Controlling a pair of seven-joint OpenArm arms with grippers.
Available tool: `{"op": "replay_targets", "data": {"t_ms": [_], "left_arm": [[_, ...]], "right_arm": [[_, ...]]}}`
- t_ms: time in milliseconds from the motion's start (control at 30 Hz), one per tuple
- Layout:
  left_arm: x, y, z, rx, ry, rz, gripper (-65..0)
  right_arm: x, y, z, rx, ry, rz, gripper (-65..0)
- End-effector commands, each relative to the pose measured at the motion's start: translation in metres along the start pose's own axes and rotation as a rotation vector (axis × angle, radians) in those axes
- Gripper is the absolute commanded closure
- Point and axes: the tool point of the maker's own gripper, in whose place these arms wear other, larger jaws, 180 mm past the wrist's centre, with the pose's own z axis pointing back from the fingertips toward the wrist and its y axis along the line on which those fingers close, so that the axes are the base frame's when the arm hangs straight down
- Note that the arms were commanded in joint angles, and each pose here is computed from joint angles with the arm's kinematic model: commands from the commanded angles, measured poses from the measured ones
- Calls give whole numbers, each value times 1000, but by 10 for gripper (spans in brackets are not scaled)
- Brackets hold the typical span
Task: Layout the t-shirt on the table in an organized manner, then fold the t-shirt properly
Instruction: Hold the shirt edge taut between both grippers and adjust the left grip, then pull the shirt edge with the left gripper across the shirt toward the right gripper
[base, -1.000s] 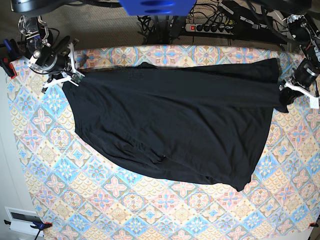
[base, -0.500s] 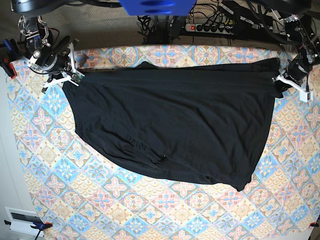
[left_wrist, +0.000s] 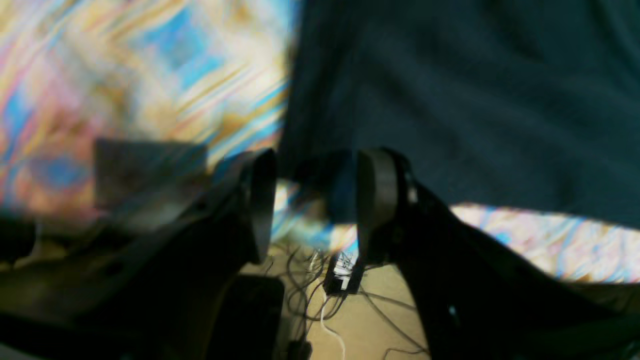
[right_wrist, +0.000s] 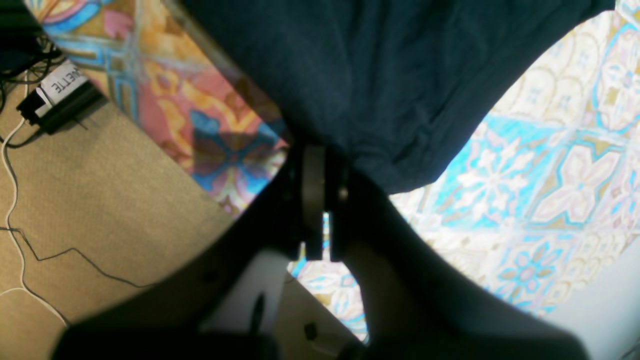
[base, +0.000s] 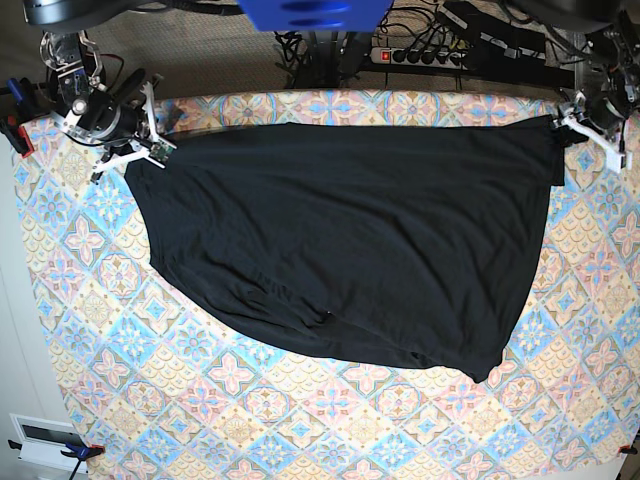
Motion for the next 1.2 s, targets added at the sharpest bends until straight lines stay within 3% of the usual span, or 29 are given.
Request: {"op": "replay_targets", "data": {"t_ms": [0,400,600,967,1033,1167], "left_arm": [[13,-2,6,-16,-42,-12,-258],[0,-15,-5,-52,-45,45,-262],[-18,-14,-13,-13,-9,47,-262],[-40,-30,-28,-57,49,62,-256],[-48,-33,-34,-72,73,73,-229],[-43,-45,-40,-105,48,93,-64]], "right_arm": [[3,-7,5,-19,-9,20,0],[4,-7,5,-20,-12,21,0],[4,-7,5,-20,-12,21,0],[8,-14,6,-36,-21,24,0],[8,-14,6,-36,-21,24,0],[8,-14,6,-36,-21,24,0]]}}
